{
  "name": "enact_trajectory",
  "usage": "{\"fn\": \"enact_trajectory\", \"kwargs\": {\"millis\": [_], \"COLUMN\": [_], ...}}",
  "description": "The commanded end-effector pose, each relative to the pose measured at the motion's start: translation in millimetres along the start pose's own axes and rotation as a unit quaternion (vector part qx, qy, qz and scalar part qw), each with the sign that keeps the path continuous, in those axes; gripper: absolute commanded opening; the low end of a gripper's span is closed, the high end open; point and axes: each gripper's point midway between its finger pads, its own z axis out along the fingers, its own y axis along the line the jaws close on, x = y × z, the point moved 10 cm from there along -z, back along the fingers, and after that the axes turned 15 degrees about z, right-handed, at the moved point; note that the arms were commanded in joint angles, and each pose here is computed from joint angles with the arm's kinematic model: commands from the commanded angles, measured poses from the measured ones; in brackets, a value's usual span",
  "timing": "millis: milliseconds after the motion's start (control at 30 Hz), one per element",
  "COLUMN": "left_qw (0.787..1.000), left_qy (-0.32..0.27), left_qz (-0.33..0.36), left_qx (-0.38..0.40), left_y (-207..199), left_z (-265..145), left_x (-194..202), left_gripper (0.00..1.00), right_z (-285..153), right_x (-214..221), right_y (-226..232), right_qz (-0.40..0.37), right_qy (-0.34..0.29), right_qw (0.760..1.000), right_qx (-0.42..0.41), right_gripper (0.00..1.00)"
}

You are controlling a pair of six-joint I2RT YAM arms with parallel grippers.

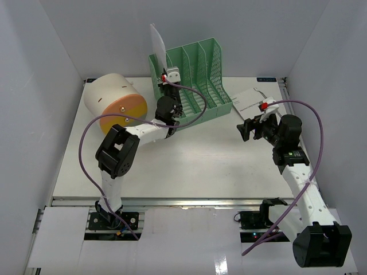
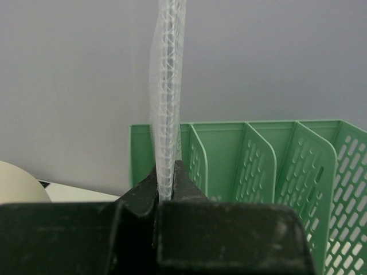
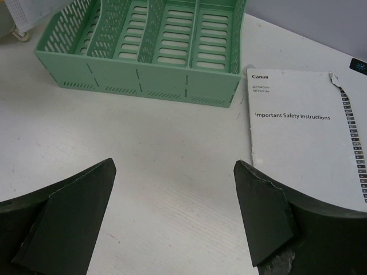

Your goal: Organize the desk

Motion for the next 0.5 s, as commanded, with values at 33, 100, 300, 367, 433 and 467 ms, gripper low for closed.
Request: {"fn": "enact_trajectory", "kwargs": {"millis": [33, 100, 300, 367, 433, 467], "left_qw": [0.999, 0.999, 0.999, 0.999, 0.999, 0.999], "left_qy": [-0.009, -0.003, 0.015, 0.018, 0.017, 0.017], "left_qz": [-0.039, -0.035, -0.027, -0.027, -0.032, -0.036], "left_qx": [0.02, 0.022, 0.023, 0.026, 0.032, 0.034], "left_y": [-9.3, -12.8, -16.5, -16.8, -17.7, -17.4], "left_z": [-5.2, -8.6, -18.6, -20.6, -21.5, -21.2], "left_x": [22.7, 32.8, 62.2, 67.7, 70.1, 70.9], "left_gripper": [0.0, 0.0, 0.0, 0.0, 0.0, 0.0], "right_z": [1.4, 1.9, 2.3, 2.5, 2.8, 3.2], "right_x": [-4.2, -2.9, -1.1, -0.9, -0.1, 0.3], "right_y": [-1.9, -2.3, -3.4, -3.4, -3.6, -4.0], "right_qz": [-0.004, -0.002, 0.001, 0.001, 0.002, 0.002], "right_qy": [-0.017, -0.015, -0.012, -0.011, -0.01, -0.009], "right_qw": [1.0, 1.0, 1.0, 1.0, 1.0, 1.0], "right_qx": [-0.007, -0.01, -0.011, -0.012, -0.012, -0.012], "right_gripper": [0.9, 0.9, 0.9, 0.9, 0.9, 0.9]}}
